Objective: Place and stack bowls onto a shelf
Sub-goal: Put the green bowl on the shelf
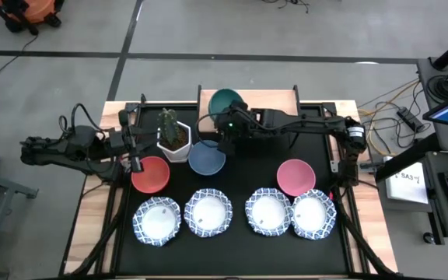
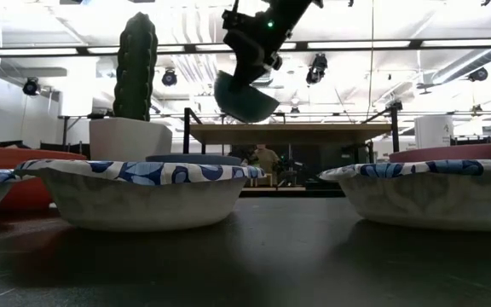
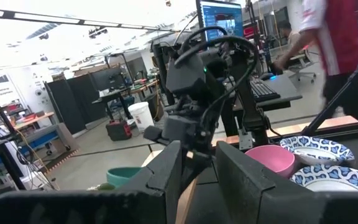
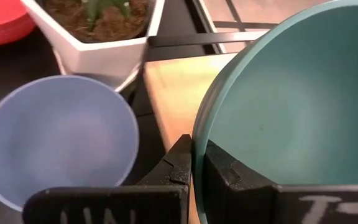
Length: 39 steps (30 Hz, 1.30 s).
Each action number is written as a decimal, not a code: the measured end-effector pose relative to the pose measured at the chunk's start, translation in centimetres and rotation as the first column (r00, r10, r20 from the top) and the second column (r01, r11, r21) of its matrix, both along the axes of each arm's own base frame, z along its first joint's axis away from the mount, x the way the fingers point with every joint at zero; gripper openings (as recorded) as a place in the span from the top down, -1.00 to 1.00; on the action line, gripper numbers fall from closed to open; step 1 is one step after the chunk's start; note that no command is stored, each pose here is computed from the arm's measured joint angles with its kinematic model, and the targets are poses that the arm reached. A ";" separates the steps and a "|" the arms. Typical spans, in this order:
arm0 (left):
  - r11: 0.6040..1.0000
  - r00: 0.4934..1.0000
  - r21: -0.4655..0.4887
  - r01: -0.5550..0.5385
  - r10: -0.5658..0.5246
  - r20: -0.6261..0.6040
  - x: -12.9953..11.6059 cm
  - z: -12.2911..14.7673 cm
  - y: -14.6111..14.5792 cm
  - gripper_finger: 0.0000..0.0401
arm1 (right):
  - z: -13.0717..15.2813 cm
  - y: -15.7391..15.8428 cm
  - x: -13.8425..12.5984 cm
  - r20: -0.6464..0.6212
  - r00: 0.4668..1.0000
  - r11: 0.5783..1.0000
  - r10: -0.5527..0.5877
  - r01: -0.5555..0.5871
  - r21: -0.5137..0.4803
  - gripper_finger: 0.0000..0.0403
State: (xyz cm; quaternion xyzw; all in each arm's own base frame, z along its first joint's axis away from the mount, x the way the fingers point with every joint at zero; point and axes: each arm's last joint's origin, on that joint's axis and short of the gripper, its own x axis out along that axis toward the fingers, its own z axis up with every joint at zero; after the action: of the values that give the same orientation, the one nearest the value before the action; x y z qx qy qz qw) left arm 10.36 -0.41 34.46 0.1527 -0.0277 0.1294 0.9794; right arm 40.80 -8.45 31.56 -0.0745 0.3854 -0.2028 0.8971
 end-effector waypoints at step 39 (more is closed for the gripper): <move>1.000 1.000 0.014 -0.001 0.001 0.015 0.0 0.2 0.0 0.58 | -0.8 -1.4 1.0 0.025 1.000 0.999 0.003 -0.002 -0.053 0.66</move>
State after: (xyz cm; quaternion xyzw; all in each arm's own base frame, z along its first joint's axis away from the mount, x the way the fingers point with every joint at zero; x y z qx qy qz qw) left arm 10.34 -0.41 34.64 0.1587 -0.0360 0.1309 0.9779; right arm 41.82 -9.85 30.73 -0.0962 0.3687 -0.2129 0.8997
